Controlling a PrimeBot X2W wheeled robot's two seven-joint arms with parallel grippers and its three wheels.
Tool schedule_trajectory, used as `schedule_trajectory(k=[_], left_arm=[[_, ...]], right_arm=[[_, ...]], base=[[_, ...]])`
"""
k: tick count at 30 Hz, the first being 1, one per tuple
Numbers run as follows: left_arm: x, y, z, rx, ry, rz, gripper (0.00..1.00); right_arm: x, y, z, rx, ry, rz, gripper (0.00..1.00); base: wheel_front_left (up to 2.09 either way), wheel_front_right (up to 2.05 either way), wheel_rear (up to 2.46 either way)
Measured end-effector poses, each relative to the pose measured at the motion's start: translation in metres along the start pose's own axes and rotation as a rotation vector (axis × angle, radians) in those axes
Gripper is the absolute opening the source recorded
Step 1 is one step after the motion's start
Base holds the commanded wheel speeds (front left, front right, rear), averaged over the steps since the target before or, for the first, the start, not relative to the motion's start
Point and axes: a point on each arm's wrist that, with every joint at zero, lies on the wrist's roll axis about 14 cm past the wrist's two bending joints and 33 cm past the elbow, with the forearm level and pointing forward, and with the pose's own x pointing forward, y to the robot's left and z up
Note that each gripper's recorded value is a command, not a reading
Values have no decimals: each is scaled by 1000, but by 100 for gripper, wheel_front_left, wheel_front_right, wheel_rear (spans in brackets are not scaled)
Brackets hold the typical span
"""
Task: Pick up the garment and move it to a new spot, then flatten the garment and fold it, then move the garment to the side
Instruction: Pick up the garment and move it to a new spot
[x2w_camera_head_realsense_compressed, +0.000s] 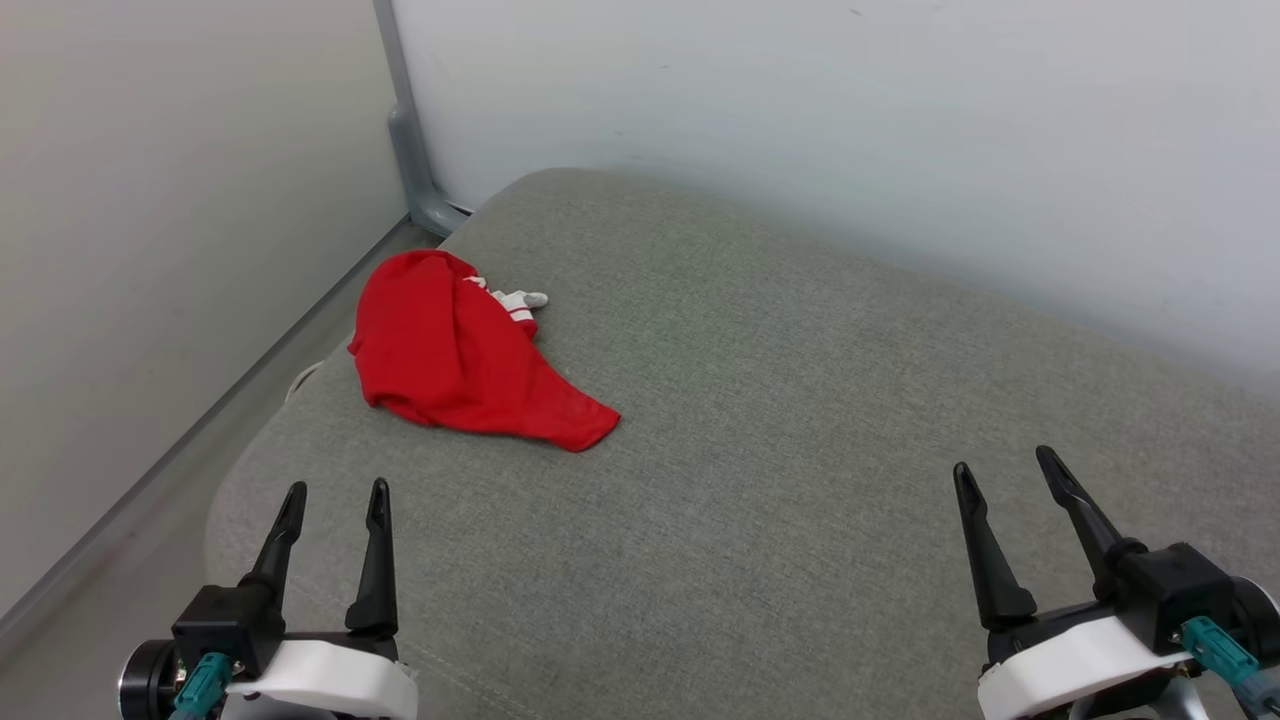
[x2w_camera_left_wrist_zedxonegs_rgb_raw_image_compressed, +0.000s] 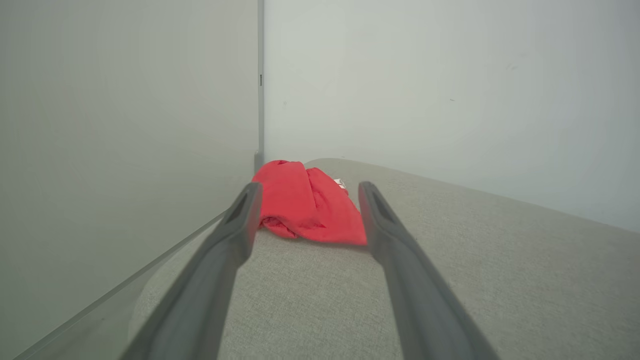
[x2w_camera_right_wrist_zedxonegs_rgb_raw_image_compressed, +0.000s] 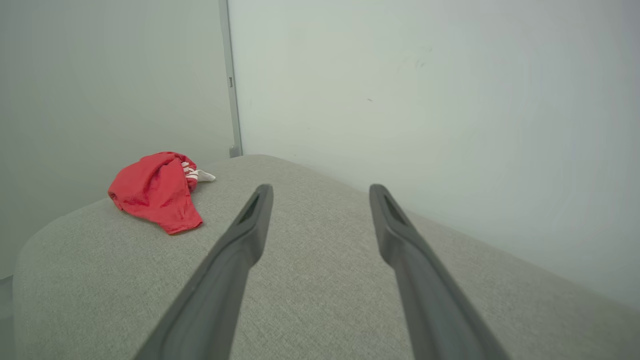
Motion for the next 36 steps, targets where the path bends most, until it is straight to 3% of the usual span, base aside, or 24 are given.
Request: schedule_trajectory(k=[11, 21, 29, 36], left_arm=[[17, 9, 3, 8, -8, 24, 100], [119, -11, 6, 38, 73, -55, 100], [194, -19, -26, 68, 395, -83, 100], [202, -15, -105, 73, 856, -42, 100]], right_arm=[[3, -3, -6, 13, 18, -4, 100], [12, -44, -18, -2, 46, -60, 100], [10, -82, -48, 4, 109, -127, 100], [6, -112, -72, 17, 153, -181, 100]], base=[[0, 0, 0], [0, 0, 0], [0, 0, 0], [0, 0, 0]])
